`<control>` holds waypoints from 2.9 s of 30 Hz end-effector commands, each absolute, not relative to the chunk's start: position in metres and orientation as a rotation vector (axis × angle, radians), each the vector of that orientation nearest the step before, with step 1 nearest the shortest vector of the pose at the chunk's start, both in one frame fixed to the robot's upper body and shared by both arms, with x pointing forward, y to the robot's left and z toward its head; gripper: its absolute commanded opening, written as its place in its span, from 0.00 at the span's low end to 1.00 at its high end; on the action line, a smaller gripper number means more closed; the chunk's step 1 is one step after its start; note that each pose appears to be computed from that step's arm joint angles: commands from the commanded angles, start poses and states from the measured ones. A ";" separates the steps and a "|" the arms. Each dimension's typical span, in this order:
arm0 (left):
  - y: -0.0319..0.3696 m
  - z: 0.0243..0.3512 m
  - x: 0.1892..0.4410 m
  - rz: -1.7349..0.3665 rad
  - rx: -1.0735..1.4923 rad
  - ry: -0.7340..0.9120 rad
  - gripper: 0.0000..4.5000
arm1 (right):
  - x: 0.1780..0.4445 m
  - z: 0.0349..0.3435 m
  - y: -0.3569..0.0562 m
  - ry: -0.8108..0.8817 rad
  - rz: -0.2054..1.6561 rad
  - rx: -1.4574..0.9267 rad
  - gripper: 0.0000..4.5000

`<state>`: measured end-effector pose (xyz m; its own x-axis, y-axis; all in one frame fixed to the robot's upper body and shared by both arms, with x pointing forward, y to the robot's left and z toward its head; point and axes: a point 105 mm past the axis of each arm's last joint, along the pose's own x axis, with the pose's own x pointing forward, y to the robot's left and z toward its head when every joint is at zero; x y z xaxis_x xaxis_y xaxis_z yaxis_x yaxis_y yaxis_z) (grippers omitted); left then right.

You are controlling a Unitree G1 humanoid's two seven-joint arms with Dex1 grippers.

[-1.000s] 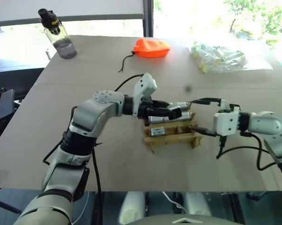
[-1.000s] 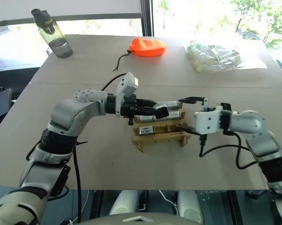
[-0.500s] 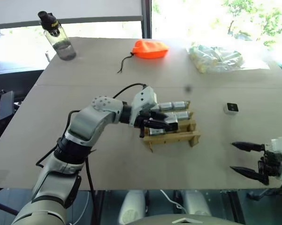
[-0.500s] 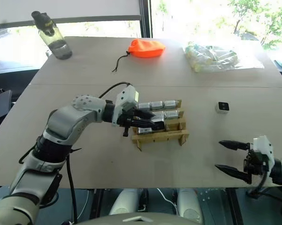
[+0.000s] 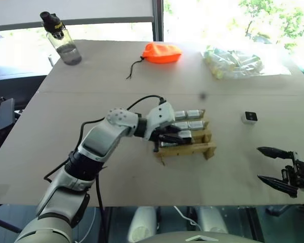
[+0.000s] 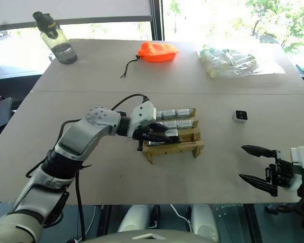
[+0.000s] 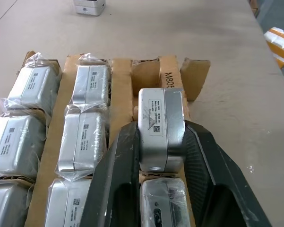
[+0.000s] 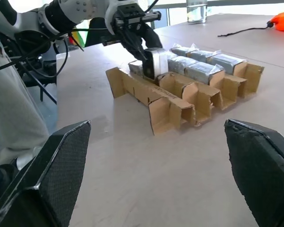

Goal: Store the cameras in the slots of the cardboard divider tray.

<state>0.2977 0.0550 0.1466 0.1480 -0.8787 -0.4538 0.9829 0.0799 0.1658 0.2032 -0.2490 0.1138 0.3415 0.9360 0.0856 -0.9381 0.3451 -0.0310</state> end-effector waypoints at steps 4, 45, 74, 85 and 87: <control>0.056 0.142 0.305 -1.372 0.531 0.273 0.16 | 0.203 0.130 -0.244 -0.194 1.294 -0.028 1.00; 0.077 0.230 0.305 -1.323 0.436 -0.059 0.99 | 0.325 0.098 -0.269 -0.007 0.112 0.081 1.00; 0.069 0.228 0.302 -1.319 0.349 0.001 1.00 | 0.354 0.112 -0.237 -0.058 0.116 -0.136 0.43; 0.060 0.220 0.310 -1.358 0.292 0.041 1.00 | 0.311 0.161 -0.158 -0.571 0.847 -1.062 0.43; 0.057 0.219 0.311 -1.370 0.298 0.043 1.00 | 0.310 0.171 -0.149 -0.655 0.893 -1.166 0.43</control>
